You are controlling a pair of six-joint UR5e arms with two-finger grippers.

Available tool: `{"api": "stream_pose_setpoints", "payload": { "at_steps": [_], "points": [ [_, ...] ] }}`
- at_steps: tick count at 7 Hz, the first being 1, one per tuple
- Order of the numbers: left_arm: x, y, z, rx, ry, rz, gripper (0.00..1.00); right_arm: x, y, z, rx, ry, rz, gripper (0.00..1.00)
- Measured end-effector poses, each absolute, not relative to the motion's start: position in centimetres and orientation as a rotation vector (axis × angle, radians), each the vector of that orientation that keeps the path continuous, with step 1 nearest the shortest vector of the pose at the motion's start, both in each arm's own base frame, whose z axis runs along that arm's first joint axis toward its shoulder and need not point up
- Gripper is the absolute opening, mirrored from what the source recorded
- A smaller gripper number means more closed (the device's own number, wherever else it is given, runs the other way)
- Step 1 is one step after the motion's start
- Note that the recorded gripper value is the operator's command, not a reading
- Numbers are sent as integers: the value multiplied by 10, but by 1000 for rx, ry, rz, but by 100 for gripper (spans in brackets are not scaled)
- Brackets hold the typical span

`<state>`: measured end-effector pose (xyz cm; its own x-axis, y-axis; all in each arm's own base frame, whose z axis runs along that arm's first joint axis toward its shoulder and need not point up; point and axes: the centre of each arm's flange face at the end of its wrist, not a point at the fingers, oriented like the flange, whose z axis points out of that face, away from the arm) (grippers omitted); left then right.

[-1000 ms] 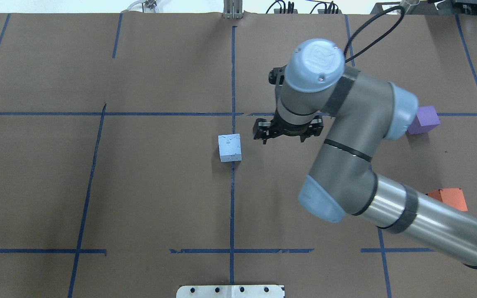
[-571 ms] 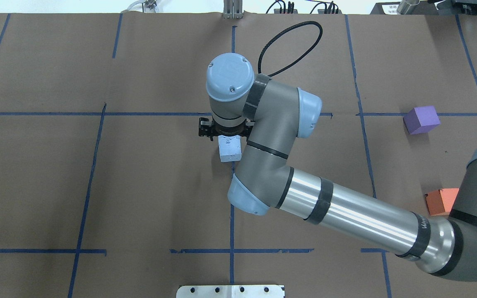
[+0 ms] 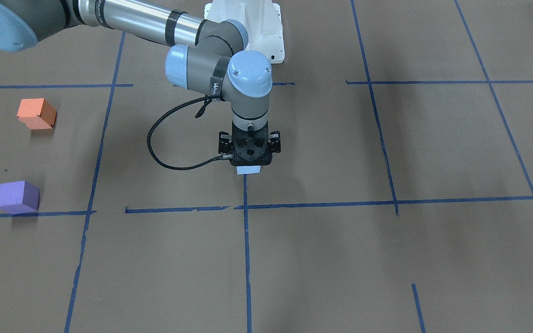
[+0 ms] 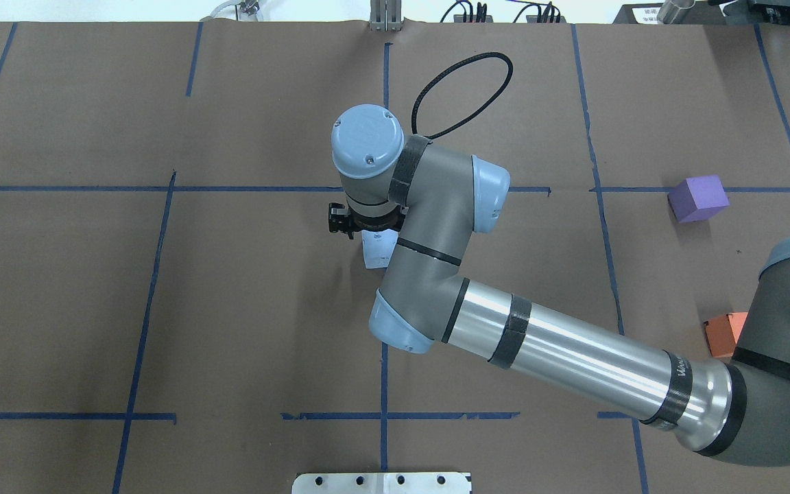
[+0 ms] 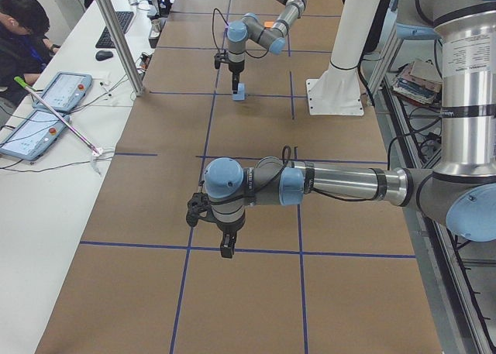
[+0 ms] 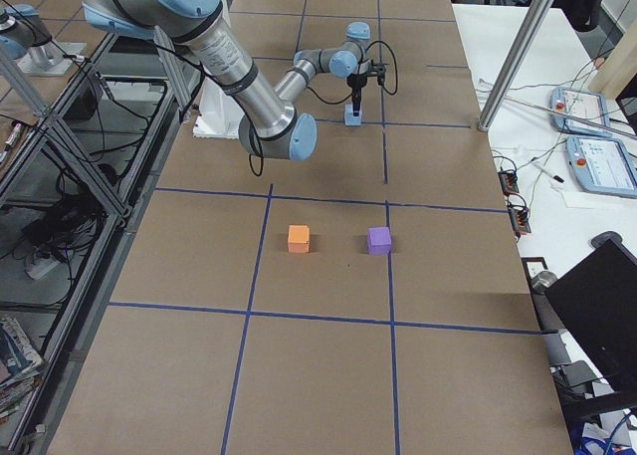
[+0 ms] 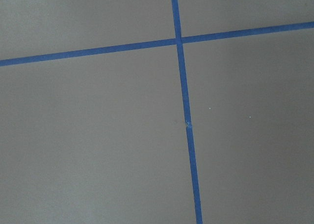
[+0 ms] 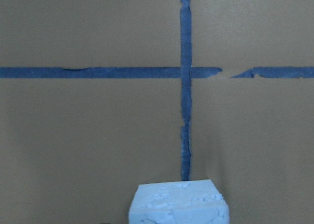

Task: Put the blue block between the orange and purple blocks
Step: 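Carry the light blue cube with the right gripper toward the purple cube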

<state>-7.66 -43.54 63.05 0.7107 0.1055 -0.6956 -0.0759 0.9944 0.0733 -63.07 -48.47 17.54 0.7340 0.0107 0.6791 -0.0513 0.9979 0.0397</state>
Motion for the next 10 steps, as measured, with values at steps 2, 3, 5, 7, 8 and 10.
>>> {"api": "stream_pose_setpoints", "payload": {
  "at_steps": [2,3,5,7,8,10],
  "points": [
    [-77,-436,630,42,774,94,100,-639,-474,192,49,-724,12,61],
    [-77,-436,630,42,774,94,100,-642,-470,193,48,-723,5,22],
    [-77,-436,630,42,774,94,100,-642,-469,188,47,-728,4,10],
    [-77,-436,630,43,774,94,100,-616,-485,194,47,-719,33,10],
    [-77,-436,630,43,774,94,100,-582,-491,212,51,-710,43,10],
    [-77,-436,630,43,773,94,100,-471,-491,274,64,-687,-29,12]
  ]
}}
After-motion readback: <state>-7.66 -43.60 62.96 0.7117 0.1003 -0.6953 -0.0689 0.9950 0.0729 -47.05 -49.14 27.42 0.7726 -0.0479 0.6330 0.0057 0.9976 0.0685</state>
